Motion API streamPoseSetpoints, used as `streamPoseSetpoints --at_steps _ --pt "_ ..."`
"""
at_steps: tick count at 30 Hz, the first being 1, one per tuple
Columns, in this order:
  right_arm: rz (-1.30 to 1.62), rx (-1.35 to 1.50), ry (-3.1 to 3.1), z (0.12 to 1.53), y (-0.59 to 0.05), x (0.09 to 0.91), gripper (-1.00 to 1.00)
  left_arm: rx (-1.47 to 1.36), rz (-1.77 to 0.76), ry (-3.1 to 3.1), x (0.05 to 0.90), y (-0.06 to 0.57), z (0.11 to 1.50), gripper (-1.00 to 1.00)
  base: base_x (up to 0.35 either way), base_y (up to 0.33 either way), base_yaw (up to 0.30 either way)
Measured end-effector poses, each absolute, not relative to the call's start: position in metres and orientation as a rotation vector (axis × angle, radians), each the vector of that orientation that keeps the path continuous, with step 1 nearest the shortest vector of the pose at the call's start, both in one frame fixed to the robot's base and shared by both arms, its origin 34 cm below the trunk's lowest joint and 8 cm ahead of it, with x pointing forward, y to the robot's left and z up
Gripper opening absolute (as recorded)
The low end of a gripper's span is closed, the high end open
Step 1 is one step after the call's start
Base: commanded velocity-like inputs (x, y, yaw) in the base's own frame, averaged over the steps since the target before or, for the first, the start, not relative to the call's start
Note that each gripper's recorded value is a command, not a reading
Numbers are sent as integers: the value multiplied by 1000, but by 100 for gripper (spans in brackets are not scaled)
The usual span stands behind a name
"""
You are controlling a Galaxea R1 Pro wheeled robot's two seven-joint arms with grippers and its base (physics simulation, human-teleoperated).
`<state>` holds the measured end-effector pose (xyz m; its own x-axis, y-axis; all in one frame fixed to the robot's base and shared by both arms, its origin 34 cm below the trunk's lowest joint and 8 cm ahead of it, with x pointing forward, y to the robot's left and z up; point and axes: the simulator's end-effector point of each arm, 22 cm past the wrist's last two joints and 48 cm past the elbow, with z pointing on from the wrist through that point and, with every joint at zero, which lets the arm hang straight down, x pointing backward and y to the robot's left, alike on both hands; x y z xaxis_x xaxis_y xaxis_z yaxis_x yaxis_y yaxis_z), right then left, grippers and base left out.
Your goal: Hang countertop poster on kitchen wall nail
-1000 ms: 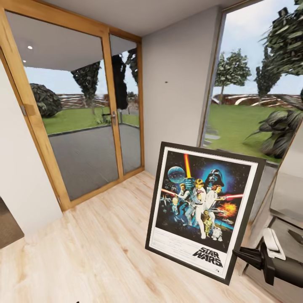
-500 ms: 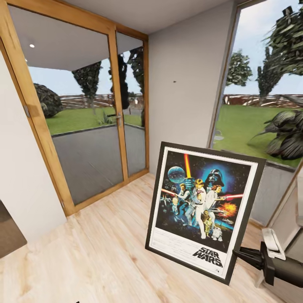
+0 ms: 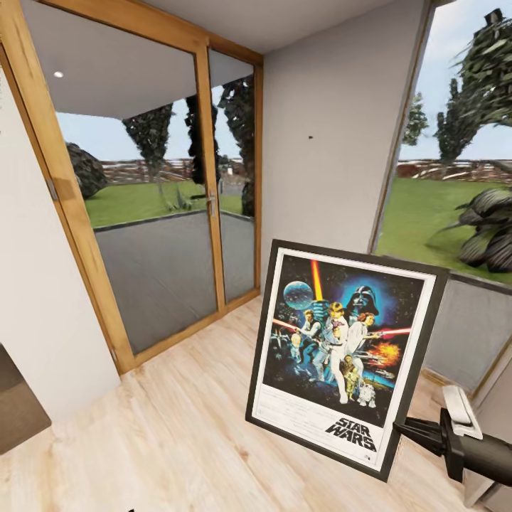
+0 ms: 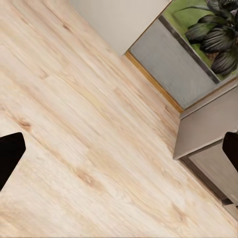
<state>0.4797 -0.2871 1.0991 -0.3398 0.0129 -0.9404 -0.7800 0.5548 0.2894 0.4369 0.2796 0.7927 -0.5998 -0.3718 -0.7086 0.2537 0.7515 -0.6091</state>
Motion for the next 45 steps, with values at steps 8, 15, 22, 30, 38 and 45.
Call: streamPoseSetpoints --at_steps 8,15,22,30,38,45 --pt "938 -642 1734 1099 -287 480 -100 -89 -869 2038 437 280 793 100 232 290 0" --pt "938 -642 1734 1099 -287 480 -100 -89 -869 2038 437 280 793 100 244 282 -67" --pt "938 -642 1734 1099 -287 480 -100 -89 -869 2038 437 280 793 100 245 281 -207" --pt "937 -643 1734 1099 -287 480 -100 -90 -867 2038 437 281 793 100 239 286 -37" --pt "938 -642 1734 1099 -287 480 -100 -89 -867 2038 437 280 793 100 220 302 -3" --pt "938 -642 1734 1099 -287 480 -100 -88 -868 2038 437 280 793 100 235 291 0"
